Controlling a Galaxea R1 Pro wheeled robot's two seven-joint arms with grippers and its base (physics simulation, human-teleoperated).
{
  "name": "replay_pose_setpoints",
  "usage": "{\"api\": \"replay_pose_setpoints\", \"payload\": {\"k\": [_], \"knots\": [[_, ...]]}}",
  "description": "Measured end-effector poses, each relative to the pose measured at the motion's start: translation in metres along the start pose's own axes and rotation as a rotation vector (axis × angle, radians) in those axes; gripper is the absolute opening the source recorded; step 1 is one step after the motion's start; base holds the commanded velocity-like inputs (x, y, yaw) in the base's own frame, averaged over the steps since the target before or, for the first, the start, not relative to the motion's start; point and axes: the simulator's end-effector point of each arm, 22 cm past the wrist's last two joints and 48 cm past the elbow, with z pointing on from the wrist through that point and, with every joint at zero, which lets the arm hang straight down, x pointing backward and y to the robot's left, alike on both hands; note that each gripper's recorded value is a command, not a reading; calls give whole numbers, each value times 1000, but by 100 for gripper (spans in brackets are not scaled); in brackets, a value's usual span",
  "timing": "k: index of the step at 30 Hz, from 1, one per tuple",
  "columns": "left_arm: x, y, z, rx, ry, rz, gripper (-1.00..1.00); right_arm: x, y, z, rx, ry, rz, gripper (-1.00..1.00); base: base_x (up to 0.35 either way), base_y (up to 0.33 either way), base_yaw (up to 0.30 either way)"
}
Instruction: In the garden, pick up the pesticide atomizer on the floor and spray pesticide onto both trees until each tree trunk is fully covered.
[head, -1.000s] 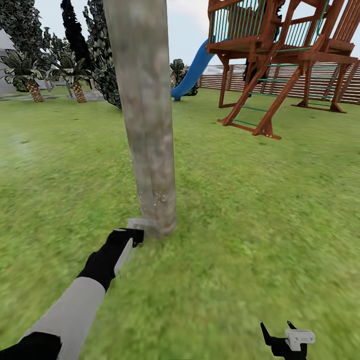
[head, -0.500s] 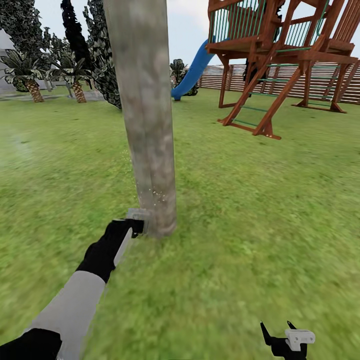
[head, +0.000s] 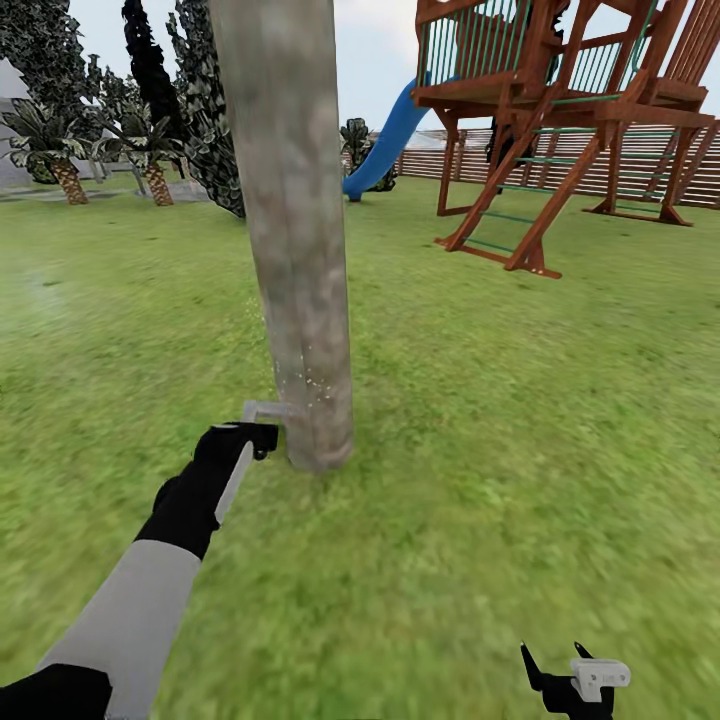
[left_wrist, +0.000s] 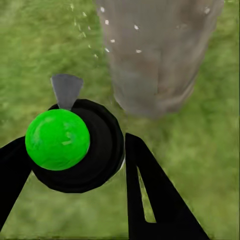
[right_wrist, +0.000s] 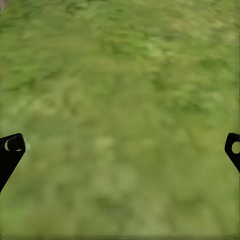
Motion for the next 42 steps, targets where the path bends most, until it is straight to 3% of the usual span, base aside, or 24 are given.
{"api": "replay_pose_setpoints", "payload": {"k": [3, 5, 7, 9, 12, 15, 16, 18, 20, 23, 26, 29, 31, 34, 36, 38, 42], "knots": [[-7, 1, -4, 9, -15, -23, -100, 0, 0, 0, 0, 0, 0, 100, 0, 0, 0], [-17, -26, -12, 54, -30, -33, -100, 0, 0, 0, 1, -1, 0, 100, 0, 0, 0], [-17, -52, -18, 92, 0, -27, -100, 0, 0, 0, 0, 0, 0, 100, 0, 0, 0], [-35, -65, -28, 114, -14, -27, -100, 0, 0, 0, 0, 0, 0, 100, 0, 0, 0], [-38, -51, -34, 86, 1, -5, -100, 0, 0, 0, -1, 0, -1, 100, 0, 0, 0], [-40, 0, -32, 10, -11, 9, -100, 0, 0, 0, -1, 0, -1, 100, 0, 0, 0], [-38, 3, -32, 14, -10, 5, -100, 0, 0, 0, -1, 0, -1, 100, 0, 0, 0], [-39, -17, -35, 50, -13, 5, -100, 0, 0, 0, -1, 0, -1, 100, 0, 0, 0], [-48, -60, -43, 117, -29, 10, -100, 0, 0, 0, 0, 0, -1, 100, 0, 0, 0], [-48, -81, -49, 141, -11, 28, -100, 0, 0, 0, -1, 0, -1, 100, 0, 0, 0], [-61, -66, -59, 114, -38, 31, -100, 0, 0, 0, -1, 0, -1, 100, 0, 0, 0], [-60, -12, -53, 36, -36, 8, -100, 0, 0, 0, -1, 0, -1, 100, 0, 0, 0], [-61, -21, -54, 62, -40, 0, -100, 0, 0, 0, -1, 0, -1, 100, 0, 0, 0], [-69, -72, -65, 135, -59, 32, -100, 0, 0, 0, 0, 0, -1, 100, 0, 0, 0], [-83, -83, -72, 149, -78, 42, -100, 0, 0, 0, -1, 0, -1, 100, 0, 0, 0], [-84, -77, -71, 133, -78, 47, -100, 0, 0, 0, -1, 0, -1, 100, 0, 0, 0], [-91, -25, -67, 62, -90, 6, -100, 0, 0, 0, -1, 0, -1, 100, 0, 0, 0]]}}
